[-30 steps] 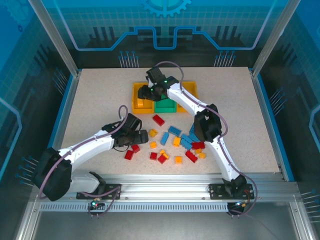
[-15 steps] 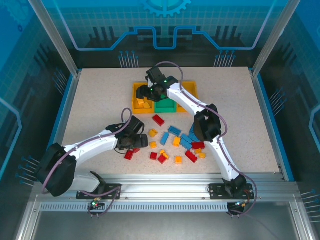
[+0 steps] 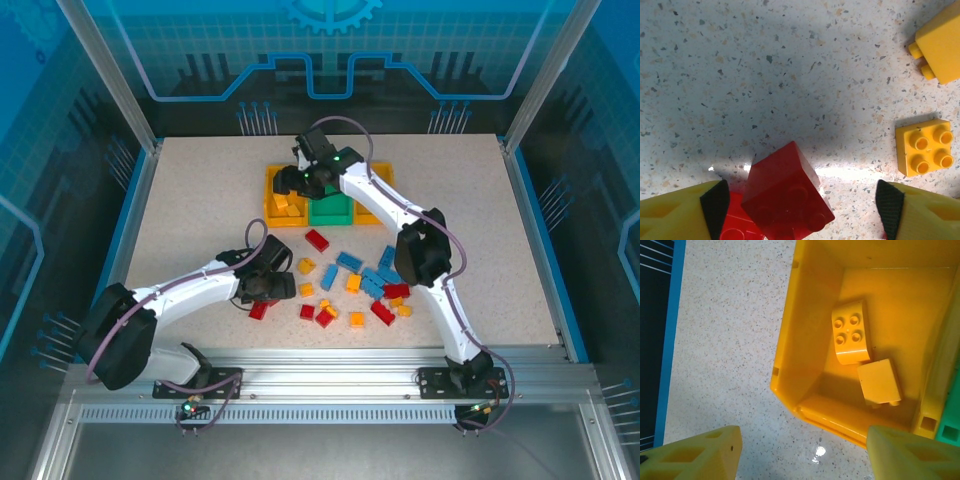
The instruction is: Sort the legos into containers by color
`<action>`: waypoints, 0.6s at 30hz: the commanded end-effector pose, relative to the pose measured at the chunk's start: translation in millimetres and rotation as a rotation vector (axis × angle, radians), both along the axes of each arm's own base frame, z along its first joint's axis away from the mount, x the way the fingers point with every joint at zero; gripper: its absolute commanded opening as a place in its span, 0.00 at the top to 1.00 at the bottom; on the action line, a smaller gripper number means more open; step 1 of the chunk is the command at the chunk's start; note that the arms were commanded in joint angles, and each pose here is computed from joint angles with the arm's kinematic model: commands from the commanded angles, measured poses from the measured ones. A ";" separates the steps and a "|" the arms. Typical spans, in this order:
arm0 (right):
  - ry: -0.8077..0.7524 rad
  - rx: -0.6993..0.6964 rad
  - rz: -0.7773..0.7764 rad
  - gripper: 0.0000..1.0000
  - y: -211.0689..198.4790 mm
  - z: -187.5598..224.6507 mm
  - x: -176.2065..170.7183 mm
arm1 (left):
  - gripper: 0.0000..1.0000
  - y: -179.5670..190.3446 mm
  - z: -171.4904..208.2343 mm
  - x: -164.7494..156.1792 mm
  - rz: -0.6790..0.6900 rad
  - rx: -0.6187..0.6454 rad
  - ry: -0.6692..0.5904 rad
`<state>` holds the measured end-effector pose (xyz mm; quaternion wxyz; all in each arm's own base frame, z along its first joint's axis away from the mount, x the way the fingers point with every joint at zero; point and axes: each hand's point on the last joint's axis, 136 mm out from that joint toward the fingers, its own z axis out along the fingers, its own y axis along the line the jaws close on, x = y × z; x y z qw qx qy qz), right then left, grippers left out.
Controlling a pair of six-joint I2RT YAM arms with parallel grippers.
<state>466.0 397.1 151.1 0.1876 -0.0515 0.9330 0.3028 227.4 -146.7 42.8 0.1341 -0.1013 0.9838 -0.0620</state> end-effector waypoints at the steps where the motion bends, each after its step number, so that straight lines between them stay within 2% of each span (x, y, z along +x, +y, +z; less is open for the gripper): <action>1: -0.016 -0.009 0.000 0.32 -11.2 13.2 -2.2 | 0.23 6.5 -4.5 -10.3 0.020 0.038 0.041; 7: 0.002 -0.026 -0.002 0.32 -16.0 2.1 -4.4 | 0.30 5.1 -7.3 -6.8 0.039 0.037 0.041; 8: -0.019 -0.015 -0.002 0.32 -17.2 15.7 -6.2 | 0.31 3.9 -7.8 -5.9 0.038 0.036 0.042; 18: -0.048 -0.043 -0.011 0.31 -33.8 23.9 -9.8 | 0.47 -0.7 -9.9 3.7 0.035 0.052 0.041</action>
